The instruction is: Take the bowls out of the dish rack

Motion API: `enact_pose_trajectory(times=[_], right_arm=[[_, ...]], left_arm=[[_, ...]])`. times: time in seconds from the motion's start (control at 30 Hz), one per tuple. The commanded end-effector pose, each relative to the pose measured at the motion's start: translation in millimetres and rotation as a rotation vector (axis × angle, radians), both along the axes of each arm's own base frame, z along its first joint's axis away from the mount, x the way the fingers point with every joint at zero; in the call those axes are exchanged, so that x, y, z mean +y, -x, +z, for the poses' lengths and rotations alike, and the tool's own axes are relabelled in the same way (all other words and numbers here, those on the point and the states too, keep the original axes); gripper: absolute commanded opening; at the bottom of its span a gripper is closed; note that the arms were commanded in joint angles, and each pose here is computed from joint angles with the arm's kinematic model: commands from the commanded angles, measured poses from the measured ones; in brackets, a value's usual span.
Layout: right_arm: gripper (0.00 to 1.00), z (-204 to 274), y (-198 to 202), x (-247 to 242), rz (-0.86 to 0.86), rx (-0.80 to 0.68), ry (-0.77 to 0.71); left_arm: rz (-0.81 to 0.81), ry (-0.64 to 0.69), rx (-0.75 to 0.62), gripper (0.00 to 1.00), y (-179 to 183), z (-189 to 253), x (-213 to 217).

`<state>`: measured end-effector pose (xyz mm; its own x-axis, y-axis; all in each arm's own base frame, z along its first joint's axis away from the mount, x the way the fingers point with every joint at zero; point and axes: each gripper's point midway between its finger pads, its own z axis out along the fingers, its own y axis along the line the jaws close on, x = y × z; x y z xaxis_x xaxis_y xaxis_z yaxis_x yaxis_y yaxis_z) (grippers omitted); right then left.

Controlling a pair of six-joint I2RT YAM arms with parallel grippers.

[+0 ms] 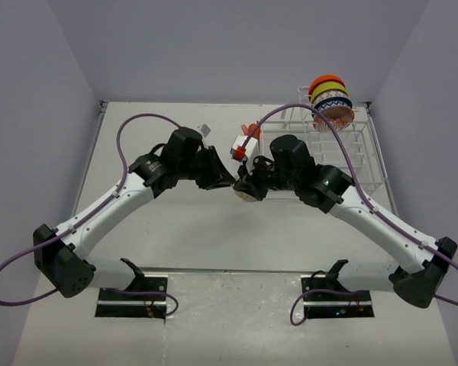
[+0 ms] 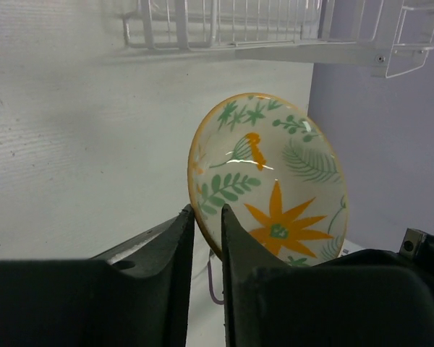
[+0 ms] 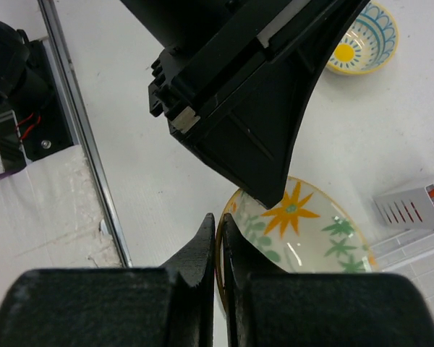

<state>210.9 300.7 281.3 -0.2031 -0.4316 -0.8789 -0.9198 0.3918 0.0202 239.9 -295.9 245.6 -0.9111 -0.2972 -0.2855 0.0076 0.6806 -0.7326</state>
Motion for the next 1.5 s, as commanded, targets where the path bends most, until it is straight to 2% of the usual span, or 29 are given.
enact_pose_trajectory(times=[0.0, 0.07, 0.23, 0.4, 0.53, 0.67, 0.8, 0.83, 0.9, 1.0, 1.13, 1.2, 1.3, 1.33, 1.37, 1.47], right_arm=[[0.00, 33, -10, 17, 0.018, -0.106, -0.081], [0.00, 30, -9, 18, 0.015, -0.107, -0.069], [0.00, 28, -13, 19, 0.000, -0.116, -0.056], [0.00, 24, -16, 19, -0.012, -0.118, -0.049], [0.00, 20, -18, 16, -0.037, -0.122, -0.050], [0.00, 27, -21, 4, -0.118, -0.134, -0.089], [0.00, 23, -15, -7, -0.171, -0.115, -0.131], [0.00, 21, -13, -9, -0.187, -0.099, -0.148], [0.00, 15, -7, -16, -0.197, -0.087, -0.161], [0.00, -1, 2, -20, -0.242, 0.006, -0.192], [0.02, -33, 2, -27, -0.337, 0.110, -0.178], [0.19, -47, 4, -29, -0.358, 0.147, -0.164], [0.28, -54, 12, -27, -0.364, 0.210, -0.191], [0.49, -56, 15, -26, -0.355, 0.225, -0.197], [0.60, -60, 17, -26, -0.360, 0.242, -0.199], [0.69, -69, 20, -26, -0.380, 0.296, -0.202]], left_arm=[[-0.129, 0.075, -0.014, 0.17, 19, 21, -18], [-0.149, 0.090, -0.008, 0.08, 21, 21, -20], [-0.171, 0.100, -0.005, 0.01, 24, 19, -22], [-0.164, 0.099, -0.015, 0.00, 24, 16, -21], [-0.133, 0.072, -0.021, 0.00, 23, -4, -14], [-0.029, -0.030, -0.094, 0.00, 7, -17, 16], [0.112, -0.092, -0.148, 0.00, -27, -29, 71], [0.163, -0.145, -0.175, 0.00, -36, -34, 87], [0.209, -0.213, -0.263, 0.00, -43, -26, 110], [0.305, -0.305, -0.372, 0.00, -48, -13, 139], [0.420, -0.386, -0.508, 0.00, -39, 20, 178], [0.453, -0.414, -0.545, 0.00, -35, 30, 191], [0.466, -0.460, -0.598, 0.00, -25, 42, 206], [0.462, -0.473, -0.629, 0.00, -20, 48, 211], [0.455, -0.484, -0.640, 0.00, -17, 49, 213], [0.445, -0.532, -0.681, 0.00, -9, 56, 225]])
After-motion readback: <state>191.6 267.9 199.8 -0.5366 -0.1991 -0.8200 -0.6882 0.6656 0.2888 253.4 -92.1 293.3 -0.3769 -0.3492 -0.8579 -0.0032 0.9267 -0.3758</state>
